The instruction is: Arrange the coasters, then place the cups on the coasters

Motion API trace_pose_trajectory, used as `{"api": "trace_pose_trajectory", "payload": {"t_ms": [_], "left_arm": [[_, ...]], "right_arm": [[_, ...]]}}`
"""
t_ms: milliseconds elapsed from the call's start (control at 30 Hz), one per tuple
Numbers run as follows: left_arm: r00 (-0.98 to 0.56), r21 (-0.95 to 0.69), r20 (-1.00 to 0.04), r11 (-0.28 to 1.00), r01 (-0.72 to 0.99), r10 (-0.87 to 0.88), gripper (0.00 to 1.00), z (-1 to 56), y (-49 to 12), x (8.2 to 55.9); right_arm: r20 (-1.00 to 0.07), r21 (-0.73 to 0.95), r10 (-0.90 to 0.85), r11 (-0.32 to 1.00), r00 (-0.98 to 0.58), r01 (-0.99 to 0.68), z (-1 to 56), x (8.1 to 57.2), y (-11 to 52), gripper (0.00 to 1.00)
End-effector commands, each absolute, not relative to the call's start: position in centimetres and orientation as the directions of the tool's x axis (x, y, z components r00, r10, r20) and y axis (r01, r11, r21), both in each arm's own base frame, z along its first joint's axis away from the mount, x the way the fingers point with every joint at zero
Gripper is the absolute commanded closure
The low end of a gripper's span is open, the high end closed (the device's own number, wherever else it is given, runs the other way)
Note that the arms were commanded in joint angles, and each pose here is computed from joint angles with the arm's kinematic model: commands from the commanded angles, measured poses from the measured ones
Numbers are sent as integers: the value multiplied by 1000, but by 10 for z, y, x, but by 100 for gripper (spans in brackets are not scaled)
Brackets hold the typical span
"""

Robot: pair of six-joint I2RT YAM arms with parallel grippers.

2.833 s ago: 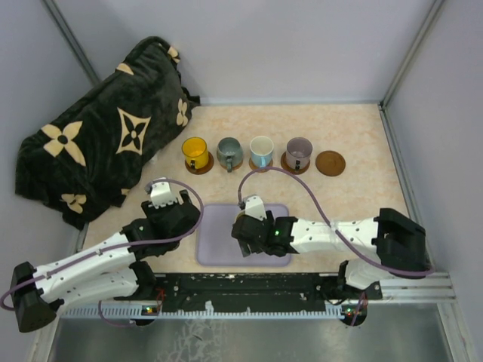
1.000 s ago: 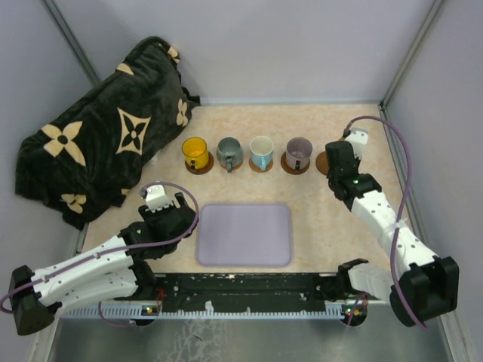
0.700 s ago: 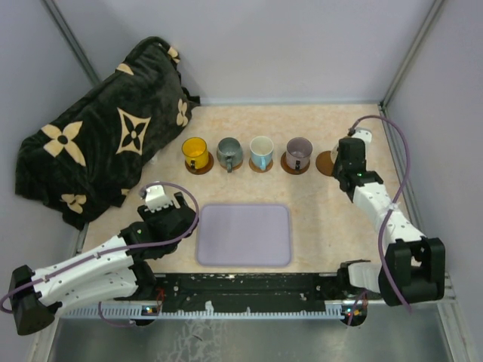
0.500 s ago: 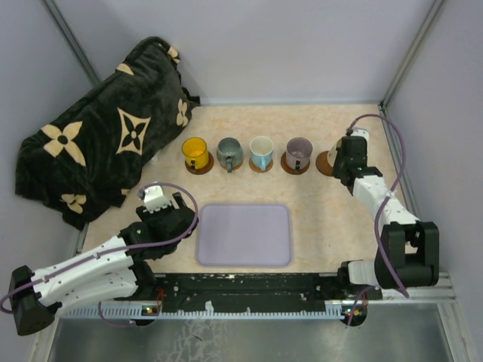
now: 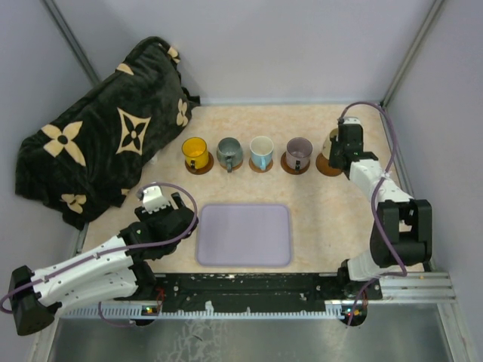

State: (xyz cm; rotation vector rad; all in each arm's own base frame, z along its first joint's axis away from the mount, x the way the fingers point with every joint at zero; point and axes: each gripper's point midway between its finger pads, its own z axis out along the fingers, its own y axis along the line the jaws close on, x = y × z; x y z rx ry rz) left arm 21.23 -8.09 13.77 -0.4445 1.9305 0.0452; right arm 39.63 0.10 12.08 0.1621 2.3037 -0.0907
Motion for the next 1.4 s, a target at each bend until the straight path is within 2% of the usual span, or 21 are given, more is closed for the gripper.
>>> {"api": "trace_pose_trajectory", "payload": {"t_ms": [0, 1367], "left_arm": [[-321, -161, -905, 924, -347, -279, 13, 134, -75, 211], [-341, -172, -897, 932, -318, -282, 13, 130, -87, 215]], "right_arm": [[-820, -28, 71, 986, -568, 162, 151, 423, -8, 100], [-773, -57, 76, 980, -629, 189, 91, 425, -16, 100]]}}
